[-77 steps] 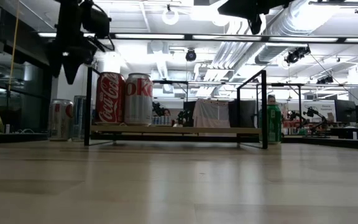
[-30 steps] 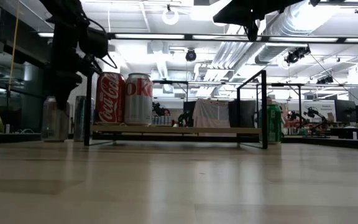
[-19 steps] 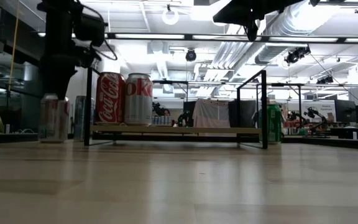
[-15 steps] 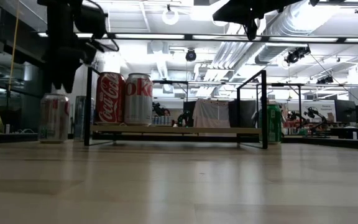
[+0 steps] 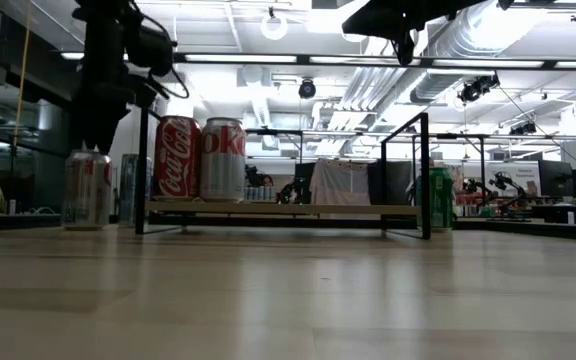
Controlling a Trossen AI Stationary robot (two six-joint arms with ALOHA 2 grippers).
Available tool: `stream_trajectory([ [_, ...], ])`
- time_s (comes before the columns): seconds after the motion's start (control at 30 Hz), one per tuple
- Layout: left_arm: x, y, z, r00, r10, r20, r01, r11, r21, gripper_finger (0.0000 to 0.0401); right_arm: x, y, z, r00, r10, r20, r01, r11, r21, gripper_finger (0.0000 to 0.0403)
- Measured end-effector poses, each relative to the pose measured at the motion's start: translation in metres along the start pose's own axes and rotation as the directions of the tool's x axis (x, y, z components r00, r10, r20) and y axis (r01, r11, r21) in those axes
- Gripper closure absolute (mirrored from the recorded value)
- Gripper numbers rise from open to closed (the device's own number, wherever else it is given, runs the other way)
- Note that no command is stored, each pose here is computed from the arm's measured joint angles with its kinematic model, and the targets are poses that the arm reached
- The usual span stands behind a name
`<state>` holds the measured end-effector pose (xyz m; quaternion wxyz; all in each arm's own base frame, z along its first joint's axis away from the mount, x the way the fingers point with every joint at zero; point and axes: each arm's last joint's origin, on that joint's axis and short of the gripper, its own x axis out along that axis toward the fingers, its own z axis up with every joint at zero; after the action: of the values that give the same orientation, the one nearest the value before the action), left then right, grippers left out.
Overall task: Place canned beverage on shelf
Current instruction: Put the top silver soda can on the shelf aligned with the other silver soda can
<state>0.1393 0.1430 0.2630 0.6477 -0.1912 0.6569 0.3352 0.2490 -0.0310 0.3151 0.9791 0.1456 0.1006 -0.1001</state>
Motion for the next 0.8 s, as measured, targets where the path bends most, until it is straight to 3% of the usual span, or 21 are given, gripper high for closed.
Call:
stream_trajectory([
  [0.37,0.025,0.011,0.014,0.987,-0.104,-0.122,0.104,0.995,-0.001,0.0057,0.0,0.0,0.0,1.0,0.0,-0.001,0.0,1.0,0.0,0.0402],
  [0.8,0.052,0.006,0.004,0.968,-0.114,-0.224,0.111,0.993,-0.025,0.0064,0.0,0.0,0.0,1.0,0.0,-0.001,0.0,1.0,0.0,0.0402],
])
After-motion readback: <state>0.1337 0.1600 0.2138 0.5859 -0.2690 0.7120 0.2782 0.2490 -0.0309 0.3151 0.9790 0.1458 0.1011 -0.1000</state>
